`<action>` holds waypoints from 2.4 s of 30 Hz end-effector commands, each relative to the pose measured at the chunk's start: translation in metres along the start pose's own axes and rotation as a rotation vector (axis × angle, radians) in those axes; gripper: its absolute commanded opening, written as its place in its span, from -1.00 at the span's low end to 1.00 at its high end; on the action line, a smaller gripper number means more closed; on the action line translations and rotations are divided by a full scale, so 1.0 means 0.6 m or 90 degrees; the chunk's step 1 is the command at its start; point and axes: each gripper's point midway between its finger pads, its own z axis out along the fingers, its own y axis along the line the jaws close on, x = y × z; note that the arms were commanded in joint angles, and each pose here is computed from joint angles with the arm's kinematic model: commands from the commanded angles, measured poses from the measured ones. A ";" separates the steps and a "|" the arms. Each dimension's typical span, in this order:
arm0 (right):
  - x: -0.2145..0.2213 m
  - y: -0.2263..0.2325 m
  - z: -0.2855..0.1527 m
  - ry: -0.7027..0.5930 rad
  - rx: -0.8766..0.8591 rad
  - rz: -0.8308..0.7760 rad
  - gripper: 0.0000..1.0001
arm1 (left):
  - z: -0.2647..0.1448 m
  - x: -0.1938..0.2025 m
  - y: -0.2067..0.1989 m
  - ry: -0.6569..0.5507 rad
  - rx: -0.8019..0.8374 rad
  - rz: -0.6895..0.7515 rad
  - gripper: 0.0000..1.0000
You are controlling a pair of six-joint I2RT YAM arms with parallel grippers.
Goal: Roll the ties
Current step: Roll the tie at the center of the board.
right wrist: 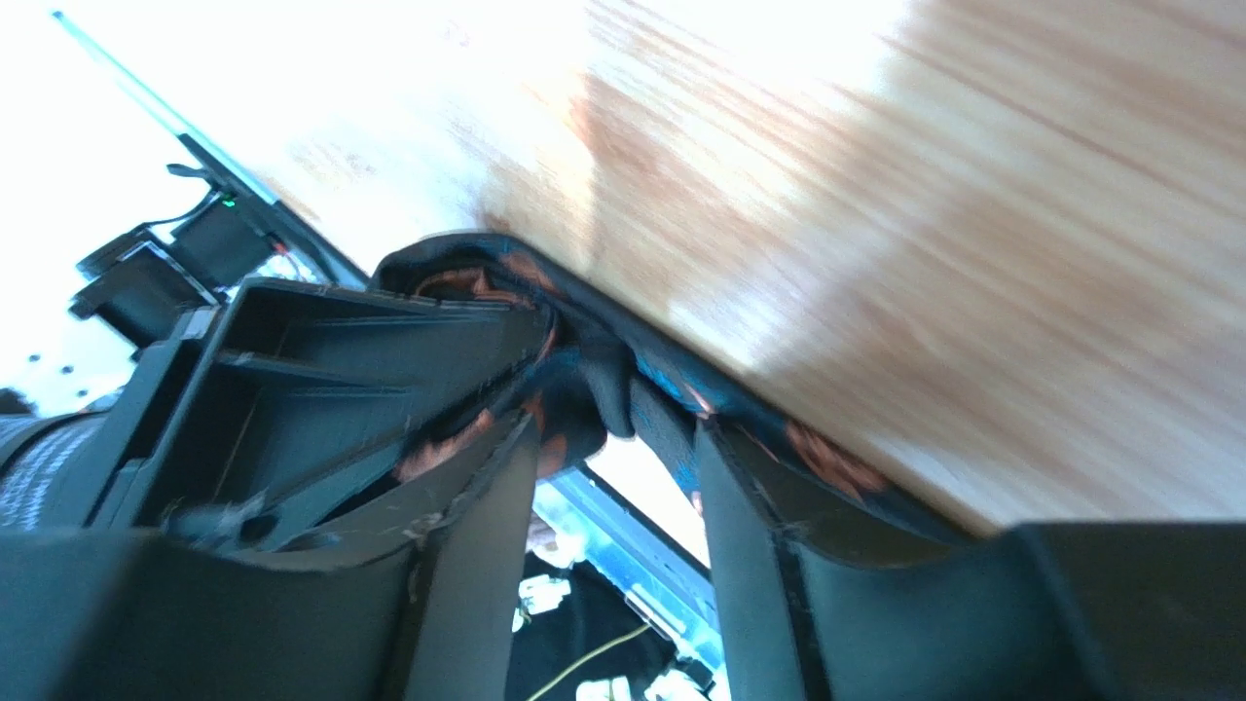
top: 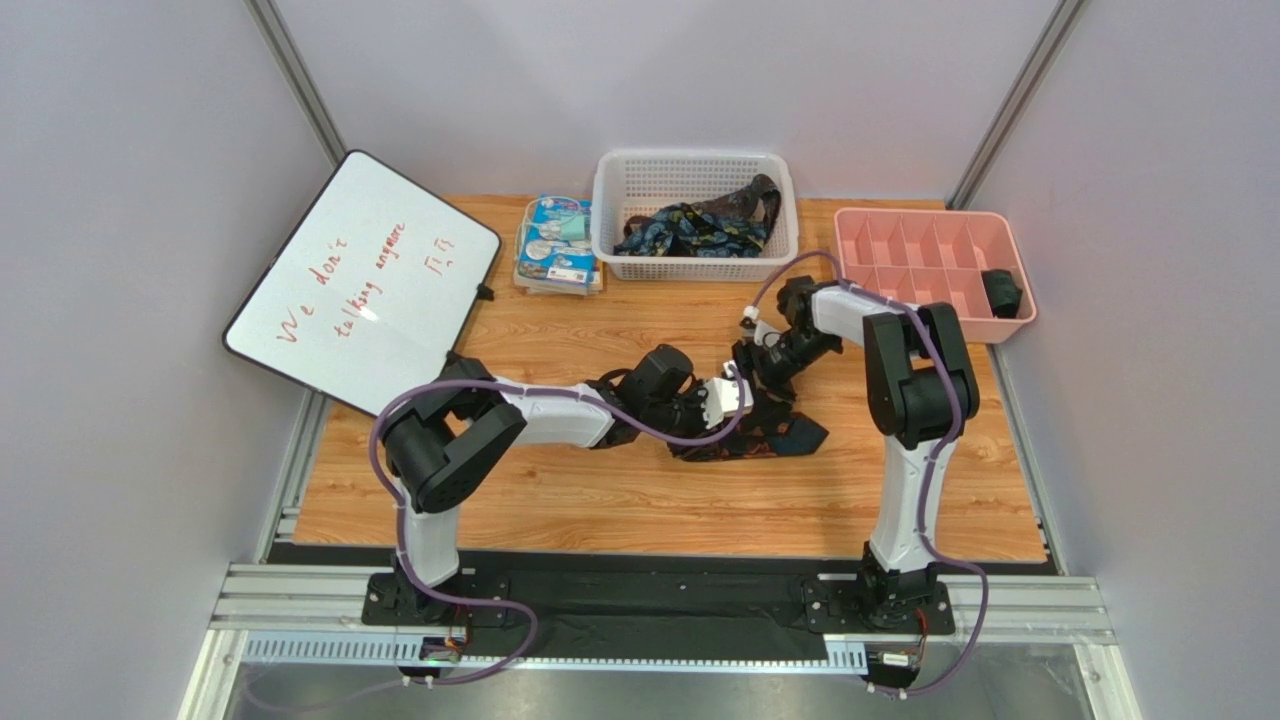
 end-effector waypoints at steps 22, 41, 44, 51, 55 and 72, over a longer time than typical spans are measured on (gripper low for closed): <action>0.013 -0.038 0.032 -0.013 0.065 -0.074 -1.00 | -0.023 0.087 -0.028 0.159 0.082 -0.090 0.07; 0.007 -0.136 0.025 -0.021 0.297 -0.064 -1.00 | -0.056 -0.077 0.003 -0.146 0.084 -0.114 0.89; 0.009 -0.134 0.025 -0.014 0.341 -0.072 -1.00 | -0.039 -0.075 0.002 -0.151 0.080 -0.114 0.90; 0.005 -0.148 0.037 -0.010 0.386 -0.064 -1.00 | -0.016 -0.085 -0.009 -0.191 0.103 -0.137 0.90; 0.005 -0.147 0.044 -0.008 0.380 -0.045 -1.00 | -0.017 -0.093 -0.026 -0.199 0.121 -0.183 0.89; -0.033 -0.045 0.039 -0.051 0.207 -0.079 -1.00 | 0.044 0.008 -0.035 -0.062 0.031 -0.112 -0.17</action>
